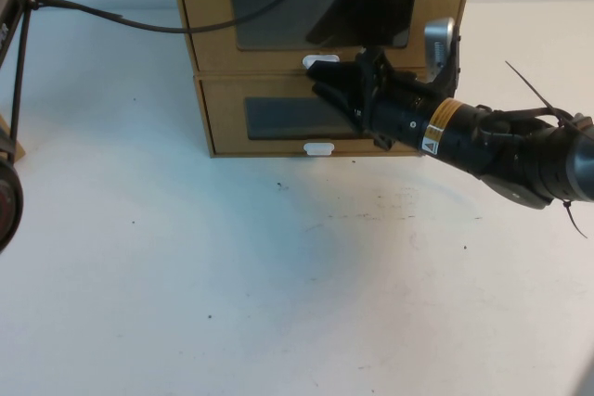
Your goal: Open the shoe box
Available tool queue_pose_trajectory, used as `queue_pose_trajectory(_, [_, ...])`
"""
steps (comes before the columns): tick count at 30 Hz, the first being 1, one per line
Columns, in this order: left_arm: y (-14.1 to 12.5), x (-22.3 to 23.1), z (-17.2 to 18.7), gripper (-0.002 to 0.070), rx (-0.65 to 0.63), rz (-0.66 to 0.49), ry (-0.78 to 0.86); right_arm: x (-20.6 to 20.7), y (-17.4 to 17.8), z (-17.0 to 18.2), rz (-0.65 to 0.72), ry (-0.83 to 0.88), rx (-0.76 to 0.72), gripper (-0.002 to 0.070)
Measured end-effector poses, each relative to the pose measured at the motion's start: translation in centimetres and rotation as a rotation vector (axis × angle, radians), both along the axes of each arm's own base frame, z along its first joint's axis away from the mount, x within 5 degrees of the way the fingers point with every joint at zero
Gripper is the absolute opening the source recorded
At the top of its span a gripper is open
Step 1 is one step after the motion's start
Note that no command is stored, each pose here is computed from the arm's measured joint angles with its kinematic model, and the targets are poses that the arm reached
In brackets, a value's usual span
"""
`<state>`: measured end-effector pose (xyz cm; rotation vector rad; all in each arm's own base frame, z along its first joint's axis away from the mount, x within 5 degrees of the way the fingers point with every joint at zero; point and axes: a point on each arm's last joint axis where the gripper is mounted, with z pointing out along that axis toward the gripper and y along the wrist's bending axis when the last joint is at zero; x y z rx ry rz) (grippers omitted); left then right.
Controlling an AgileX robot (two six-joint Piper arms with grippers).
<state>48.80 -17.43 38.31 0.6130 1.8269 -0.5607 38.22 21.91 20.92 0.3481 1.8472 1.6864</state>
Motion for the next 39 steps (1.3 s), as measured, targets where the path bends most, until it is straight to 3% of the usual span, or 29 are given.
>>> queue_pose_trajectory(22, [0.0, 0.0, 0.0, -0.0006, -0.002, 0.001, 0.002, 0.37, -0.29, 0.12, -0.051, -0.012, 0.007, 0.019])
queue_pose_trajectory(25, [0.0, 0.0, 0.0, -0.0006, -0.002, 0.001, 0.002, 0.45, -0.35, 0.17, -0.063, -0.008, 0.017, 0.0159])
queue_pose_trajectory(31, [0.0, 0.0, 0.0, -0.0006, -0.002, 0.001, 0.002, 0.49, -0.38, 0.17, -0.068, -0.005, 0.02, 0.0019])
queue_pose_trajectory(39, [0.01, 0.0, -0.02, -0.0006, 0.001, 0.0, 0.002, 0.48, -0.38, 0.18, -0.067, -0.006, 0.021, 0.0001])
